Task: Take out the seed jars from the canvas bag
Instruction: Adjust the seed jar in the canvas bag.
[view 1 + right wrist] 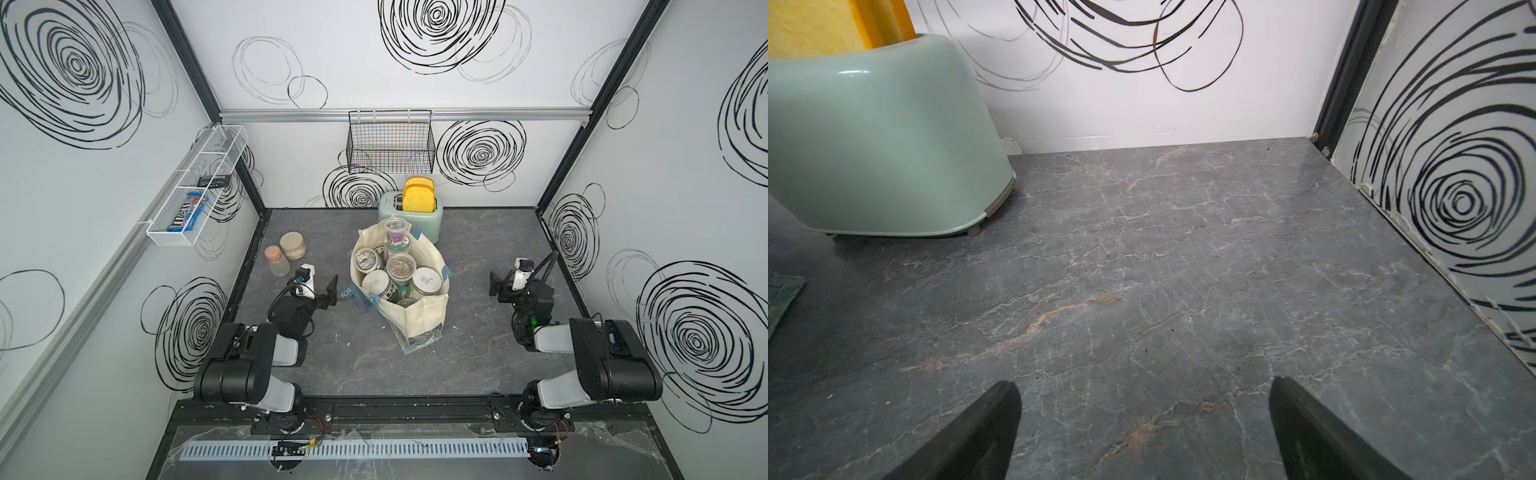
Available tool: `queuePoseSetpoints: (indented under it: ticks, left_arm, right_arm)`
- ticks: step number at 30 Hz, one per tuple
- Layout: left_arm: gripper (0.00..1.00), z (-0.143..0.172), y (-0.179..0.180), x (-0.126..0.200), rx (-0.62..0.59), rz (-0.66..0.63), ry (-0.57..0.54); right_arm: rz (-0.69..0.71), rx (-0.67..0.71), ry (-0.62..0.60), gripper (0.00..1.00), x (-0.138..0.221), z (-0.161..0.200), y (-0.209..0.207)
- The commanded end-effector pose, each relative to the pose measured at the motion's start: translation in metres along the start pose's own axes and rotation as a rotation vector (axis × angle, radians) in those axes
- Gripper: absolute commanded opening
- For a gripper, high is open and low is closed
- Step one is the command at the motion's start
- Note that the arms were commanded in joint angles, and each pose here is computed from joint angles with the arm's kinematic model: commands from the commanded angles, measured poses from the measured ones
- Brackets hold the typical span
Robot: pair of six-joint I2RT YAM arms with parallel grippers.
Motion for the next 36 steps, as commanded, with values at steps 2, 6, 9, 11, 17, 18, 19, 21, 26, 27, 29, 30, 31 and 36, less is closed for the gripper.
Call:
queuePoseSetpoints:
  ticks: [2,6,9,11,17,18,19,21,26,27,29,30,31,36]
  left_arm:
    - [0.96,-0.014,0.003,-0.002,-0.038,-0.007,-0.079]
    - [0.96,-0.014,0.004,-0.002,-0.037,-0.008,-0.078]
    - [0.96,-0.014,0.004,-0.002,-0.037,-0.008,-0.078]
    - [0.96,-0.014,0.004,-0.002,-0.037,-0.007,-0.078]
    - [0.96,-0.014,0.008,0.004,-0.015,-0.007,-0.108]
    - [0.96,-0.014,0.008,0.004,-0.014,-0.007,-0.106]
    - [0.96,-0.014,0.008,0.004,-0.014,-0.007,-0.106]
    - [0.96,-0.014,0.008,0.004,-0.014,-0.007,-0.107]
    - [0.96,-0.014,0.008,0.004,-0.014,-0.007,-0.107]
    - [0.96,-0.014,0.008,0.004,-0.015,-0.009,-0.107]
    - [0.96,-0.014,0.008,0.004,-0.015,-0.008,-0.108]
    - [0.96,-0.014,0.008,0.004,-0.015,-0.008,-0.107]
    - [0.96,-0.014,0.008,0.004,-0.014,-0.007,-0.107]
    - [0.96,-0.015,0.008,0.012,-0.014,-0.011,-0.136]
  right_arm:
    - [-0.009,0.012,-0.043,0.97,-0.004,-0.01,0.004]
    - [-0.01,0.012,-0.043,0.97,-0.004,-0.009,0.004]
    - [-0.009,0.012,-0.044,0.97,-0.004,-0.01,0.004]
    - [-0.009,0.012,-0.044,0.97,-0.004,-0.01,0.004]
    - [-0.009,0.012,-0.043,0.97,-0.004,-0.01,0.004]
    - [-0.009,0.013,-0.043,0.97,-0.004,-0.009,0.004]
    - [-0.009,0.012,-0.043,0.97,-0.004,-0.009,0.004]
    - [-0.009,0.012,-0.043,0.97,-0.004,-0.009,0.004]
    - [-0.009,0.012,-0.044,0.98,-0.004,-0.01,0.004]
    - [-0.009,0.012,-0.043,0.97,-0.004,-0.009,0.004]
    - [-0.009,0.012,-0.043,0.97,-0.003,-0.009,0.004]
    - [-0.009,0.012,-0.044,0.97,-0.003,-0.01,0.004]
    - [-0.009,0.012,-0.043,0.97,-0.004,-0.01,0.004]
    - [-0.017,0.015,-0.045,0.97,-0.003,-0.01,0.004]
Point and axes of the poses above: each gripper's point midway between its finger pads, its own x axis back along the fingers, its own y axis along the line the jaws close on, z = x × y, the point moved 8 cm from there along x, back along the fingers, and after that the axes turned 13 degrees about -x, right-handed, at the moved point
